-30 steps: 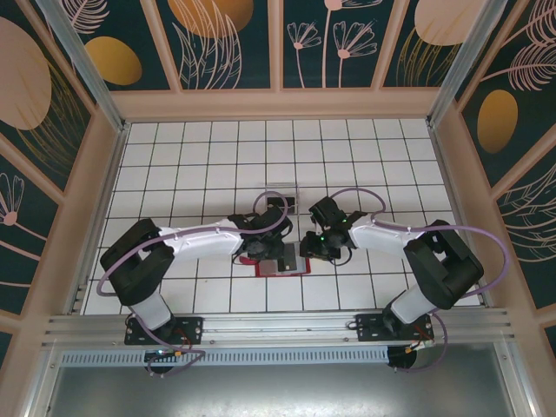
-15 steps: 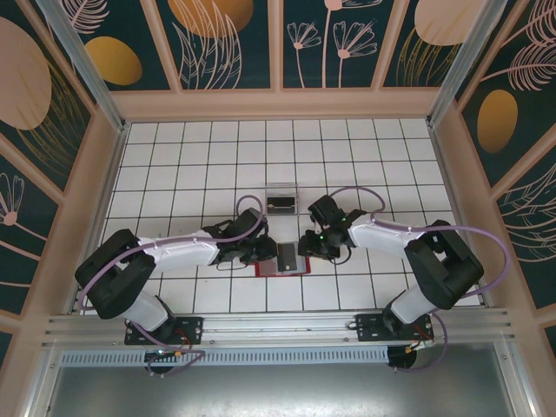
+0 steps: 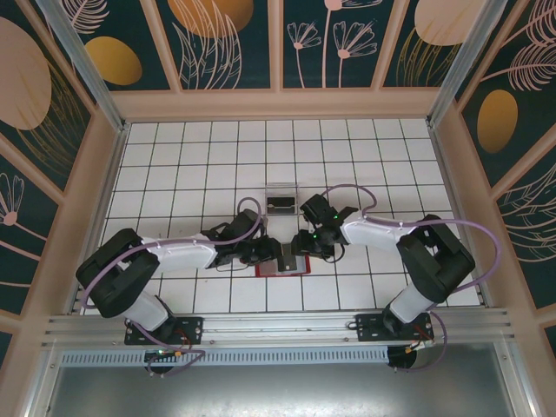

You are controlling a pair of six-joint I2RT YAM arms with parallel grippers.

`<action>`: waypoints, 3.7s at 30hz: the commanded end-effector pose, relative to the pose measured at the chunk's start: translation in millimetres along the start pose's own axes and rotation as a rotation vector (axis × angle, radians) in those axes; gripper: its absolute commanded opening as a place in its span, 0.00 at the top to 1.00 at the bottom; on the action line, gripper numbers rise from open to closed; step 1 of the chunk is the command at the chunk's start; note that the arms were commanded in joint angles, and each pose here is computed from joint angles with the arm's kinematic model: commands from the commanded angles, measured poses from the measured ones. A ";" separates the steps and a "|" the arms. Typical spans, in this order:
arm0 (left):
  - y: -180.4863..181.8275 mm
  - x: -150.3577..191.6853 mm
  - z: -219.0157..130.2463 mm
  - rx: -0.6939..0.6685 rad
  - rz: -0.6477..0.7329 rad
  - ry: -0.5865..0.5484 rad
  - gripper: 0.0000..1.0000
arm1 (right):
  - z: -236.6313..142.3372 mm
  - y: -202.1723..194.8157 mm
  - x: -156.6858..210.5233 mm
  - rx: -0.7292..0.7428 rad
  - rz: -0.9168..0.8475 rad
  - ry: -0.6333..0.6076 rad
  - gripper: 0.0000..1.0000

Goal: Take the credit cards out of the card holder

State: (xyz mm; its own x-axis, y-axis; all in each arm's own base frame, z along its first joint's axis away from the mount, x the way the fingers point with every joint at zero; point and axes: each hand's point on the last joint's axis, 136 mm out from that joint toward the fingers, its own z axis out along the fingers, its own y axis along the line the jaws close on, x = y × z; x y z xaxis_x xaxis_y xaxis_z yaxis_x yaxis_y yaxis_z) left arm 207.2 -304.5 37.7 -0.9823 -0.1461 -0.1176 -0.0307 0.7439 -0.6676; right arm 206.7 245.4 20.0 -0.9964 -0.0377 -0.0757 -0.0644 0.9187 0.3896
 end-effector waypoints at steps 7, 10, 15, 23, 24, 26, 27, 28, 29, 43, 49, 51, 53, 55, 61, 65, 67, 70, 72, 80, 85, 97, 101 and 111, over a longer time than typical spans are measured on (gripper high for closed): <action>8.8 6.7 9.6 0.000 -0.021 0.040 0.71 | 18.0 -19.6 11.8 0.079 0.005 0.047 0.55; 10.1 8.4 12.7 0.002 -0.024 0.050 0.71 | 18.1 -19.2 11.6 0.079 0.001 0.049 0.56; 7.0 9.8 16.4 0.034 -0.025 0.061 0.71 | 18.1 -17.3 11.9 0.069 0.001 0.053 0.58; 1.8 11.7 19.5 0.083 -0.028 0.070 0.77 | 20.3 -15.8 15.3 0.065 0.000 0.062 0.59; 1.1 12.1 19.3 0.084 -0.025 0.072 0.78 | 20.4 -16.0 15.2 0.065 0.002 0.062 0.59; 0.9 11.5 19.0 0.085 -0.022 0.068 0.80 | 20.7 -15.5 15.3 0.065 0.001 0.065 0.59; 1.0 11.3 19.1 0.084 -0.021 0.066 0.80 | 20.7 -15.0 15.3 0.065 0.000 0.066 0.59; 1.3 11.4 19.1 0.084 -0.019 0.066 0.81 | 20.8 -14.8 15.5 0.066 -0.001 0.066 0.59; 2.0 10.7 19.3 0.083 -0.020 0.063 0.81 | 20.6 -15.1 15.7 0.068 -0.001 0.067 0.59; 5.1 10.5 8.2 0.059 0.002 0.038 0.97 | 14.7 -14.4 13.9 0.071 0.007 0.043 0.54; 9.8 9.7 -5.8 0.011 0.036 0.016 1.00 | 12.1 -15.2 13.4 0.073 0.011 0.032 0.53; 11.7 9.5 -11.6 -0.010 0.054 0.008 1.00 | 11.5 -14.1 12.5 0.069 0.010 0.028 0.52; 13.5 9.3 -17.9 -0.037 0.081 0.003 1.00 | 11.4 -13.1 11.8 0.065 0.008 0.025 0.53; 14.1 7.9 -23.5 -0.059 0.109 -0.005 1.00 | 12.1 -13.6 12.4 0.067 0.008 0.029 0.52; 13.5 3.3 -39.9 -0.132 0.218 -0.009 1.00 | 10.8 -11.6 9.8 0.063 0.004 0.019 0.52; 10.2 -2.0 -48.9 -0.180 0.317 -0.005 1.00 | 9.2 -11.4 8.4 0.066 0.001 0.017 0.53; 5.6 -3.8 -52.7 -0.184 0.370 0.000 1.00 | 7.6 -11.2 8.2 0.068 -0.002 0.016 0.53; -4.5 -8.8 -60.4 -0.187 0.445 -0.005 1.00 | 3.3 -10.1 5.7 0.069 -0.007 0.006 0.53; -11.1 -14.8 -66.4 -0.195 0.491 -0.022 1.00 | -0.2 -9.2 2.8 0.068 -0.007 -0.004 0.52; -29.6 -56.8 -93.3 -0.358 0.716 -0.127 1.00 | -22.3 -5.0 -14.8 0.049 -0.001 -0.075 0.53; -44.4 -87.5 -103.3 -0.469 0.942 -0.177 1.00 | -41.4 -10.0 -30.2 0.047 0.008 -0.132 0.53; -76.1 -122.0 -87.3 -0.380 1.400 -0.022 1.00 | -63.3 -24.8 -44.9 0.051 0.028 -0.186 0.53; -71.9 -125.0 -71.9 -0.357 1.490 0.110 1.00 | -65.4 -26.1 -45.5 0.054 0.028 -0.194 0.53; -62.5 -135.0 -50.5 -0.349 1.666 0.321 1.00 | -67.6 -26.8 -44.5 0.050 0.035 -0.200 0.53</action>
State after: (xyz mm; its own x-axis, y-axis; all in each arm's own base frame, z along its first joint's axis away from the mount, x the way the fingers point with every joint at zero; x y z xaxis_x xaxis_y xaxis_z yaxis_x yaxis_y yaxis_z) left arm 336.5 -302.7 132.4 -0.0758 0.9368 -0.3415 0.9634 0.1572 0.2173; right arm 246.1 202.2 64.6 -0.9745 0.0611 -0.2161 -0.0221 0.9316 0.3629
